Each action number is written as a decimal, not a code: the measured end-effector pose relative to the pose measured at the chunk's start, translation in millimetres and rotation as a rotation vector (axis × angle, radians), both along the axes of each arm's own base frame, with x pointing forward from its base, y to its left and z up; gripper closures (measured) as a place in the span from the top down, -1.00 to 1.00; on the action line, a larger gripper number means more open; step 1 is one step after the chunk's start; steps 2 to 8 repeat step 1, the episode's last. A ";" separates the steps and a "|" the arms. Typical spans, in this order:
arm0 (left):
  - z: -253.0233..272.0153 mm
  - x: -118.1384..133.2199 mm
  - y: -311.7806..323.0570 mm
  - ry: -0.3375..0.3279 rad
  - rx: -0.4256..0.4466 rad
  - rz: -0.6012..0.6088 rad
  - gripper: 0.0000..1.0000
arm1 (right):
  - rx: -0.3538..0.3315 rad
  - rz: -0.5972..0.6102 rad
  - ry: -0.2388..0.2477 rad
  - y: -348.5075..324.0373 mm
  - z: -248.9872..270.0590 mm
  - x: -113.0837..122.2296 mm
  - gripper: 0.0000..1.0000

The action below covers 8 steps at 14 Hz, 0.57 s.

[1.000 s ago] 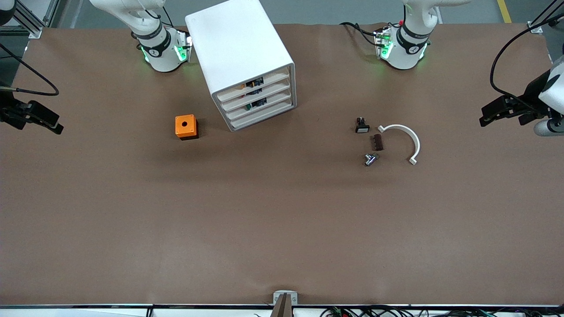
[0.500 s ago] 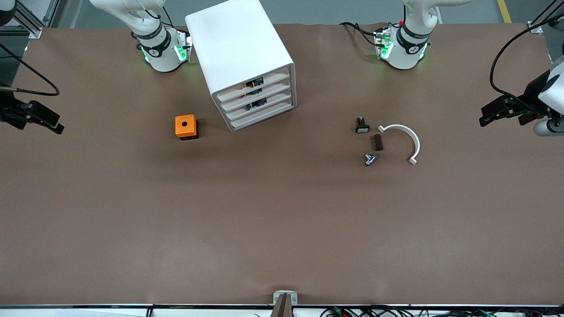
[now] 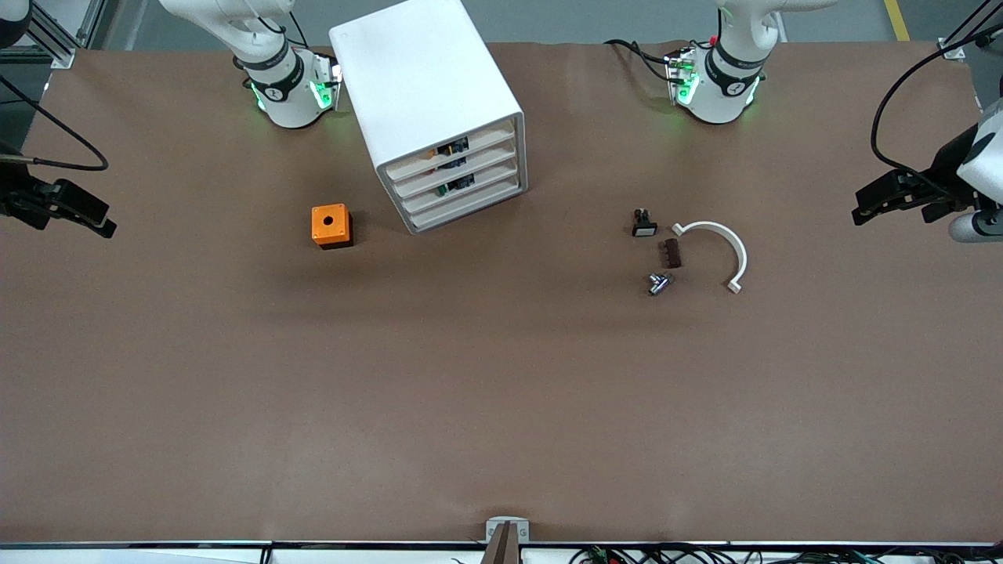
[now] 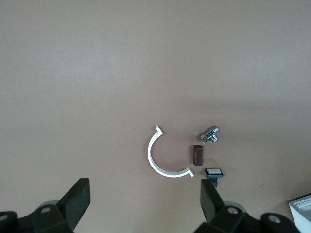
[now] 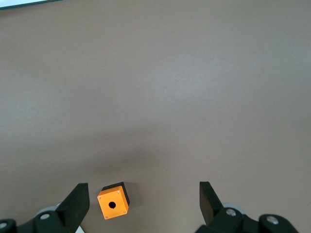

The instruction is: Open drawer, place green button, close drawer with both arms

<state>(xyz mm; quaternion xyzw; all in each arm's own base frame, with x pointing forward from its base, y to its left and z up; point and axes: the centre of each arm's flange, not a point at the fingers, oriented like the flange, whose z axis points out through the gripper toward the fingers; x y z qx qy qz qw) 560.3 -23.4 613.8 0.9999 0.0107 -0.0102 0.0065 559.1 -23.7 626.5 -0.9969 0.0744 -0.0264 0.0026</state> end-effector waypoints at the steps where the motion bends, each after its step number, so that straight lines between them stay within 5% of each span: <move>1: 0.0 0.0 0.0 0.000 0.000 0.000 1.00 | 0.000 0.000 0.000 0.0 0.0 0.0 1.00; 8: 0.0 0.0 0.0 0.000 0.000 0.000 1.00 | 0.000 0.000 0.000 0.0 0.0 0.0 1.00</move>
